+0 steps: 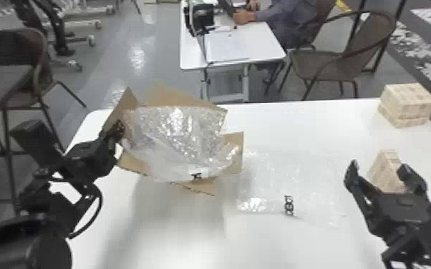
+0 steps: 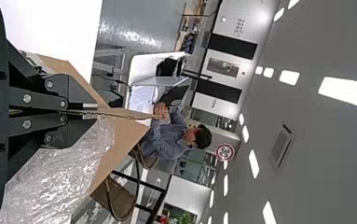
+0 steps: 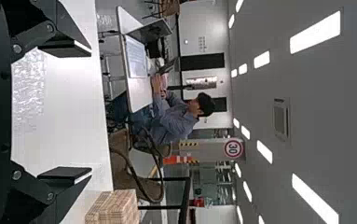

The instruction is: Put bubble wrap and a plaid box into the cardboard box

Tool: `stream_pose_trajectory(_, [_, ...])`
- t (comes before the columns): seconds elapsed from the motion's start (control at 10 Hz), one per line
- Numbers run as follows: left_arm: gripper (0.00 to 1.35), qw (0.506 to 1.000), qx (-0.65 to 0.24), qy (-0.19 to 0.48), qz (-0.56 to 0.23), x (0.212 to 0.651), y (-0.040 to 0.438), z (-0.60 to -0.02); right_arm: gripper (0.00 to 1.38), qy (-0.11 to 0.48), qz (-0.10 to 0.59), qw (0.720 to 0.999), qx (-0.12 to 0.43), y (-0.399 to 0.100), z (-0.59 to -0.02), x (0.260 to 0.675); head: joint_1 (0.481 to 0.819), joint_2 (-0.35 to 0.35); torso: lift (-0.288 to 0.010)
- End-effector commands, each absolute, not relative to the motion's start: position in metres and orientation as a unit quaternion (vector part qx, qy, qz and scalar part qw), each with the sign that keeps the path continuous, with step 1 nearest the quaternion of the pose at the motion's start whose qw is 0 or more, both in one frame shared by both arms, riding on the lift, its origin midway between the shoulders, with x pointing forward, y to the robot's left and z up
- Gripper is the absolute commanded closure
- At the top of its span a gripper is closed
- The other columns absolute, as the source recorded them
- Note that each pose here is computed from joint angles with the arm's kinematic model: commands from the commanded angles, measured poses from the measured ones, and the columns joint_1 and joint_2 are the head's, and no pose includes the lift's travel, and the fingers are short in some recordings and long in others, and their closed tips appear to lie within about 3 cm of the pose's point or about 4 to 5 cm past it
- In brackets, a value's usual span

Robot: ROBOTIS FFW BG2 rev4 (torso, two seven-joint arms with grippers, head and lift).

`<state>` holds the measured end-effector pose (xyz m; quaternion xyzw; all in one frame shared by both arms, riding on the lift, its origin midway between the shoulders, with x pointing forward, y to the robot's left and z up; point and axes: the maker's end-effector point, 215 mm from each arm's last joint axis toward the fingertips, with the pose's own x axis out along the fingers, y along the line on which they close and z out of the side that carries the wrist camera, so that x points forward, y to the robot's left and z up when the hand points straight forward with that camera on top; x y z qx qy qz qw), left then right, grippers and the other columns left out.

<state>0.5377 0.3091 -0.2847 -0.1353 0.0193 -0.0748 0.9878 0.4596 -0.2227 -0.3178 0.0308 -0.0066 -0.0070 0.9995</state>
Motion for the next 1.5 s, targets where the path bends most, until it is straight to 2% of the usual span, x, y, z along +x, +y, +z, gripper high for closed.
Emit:
stream_pose_trajectory(0.0, [1.22,0.988,-0.137,0.018,-0.074,0.536,0.311,-0.285,0.40,0.018,-0.024,0.999,0.043,-0.242,-0.347,0.445,0.695,0.096,-0.108])
stream_pose_trajectory(0.5, [1.22,0.988,-0.136,0.019,-0.073,0.535,0.311,-0.287,0.40,0.071,-0.050,0.994,0.065,-0.308,-0.418,0.424,0.695,0.037,-0.108])
stream_pose_trajectory(0.8, [1.22,0.988,-0.138,0.020,-0.072,0.534,0.310,-0.289,0.40,0.088,-0.077,0.992,0.041,-0.346,-0.431,0.430,0.695,-0.015,-0.108])
stream_pose_trajectory(1.4, [1.22,0.987,-0.138,0.017,-0.076,0.535,0.307,-0.286,0.40,0.115,0.013,0.993,0.032,-0.345,-0.452,0.477,0.695,-0.041,-0.108])
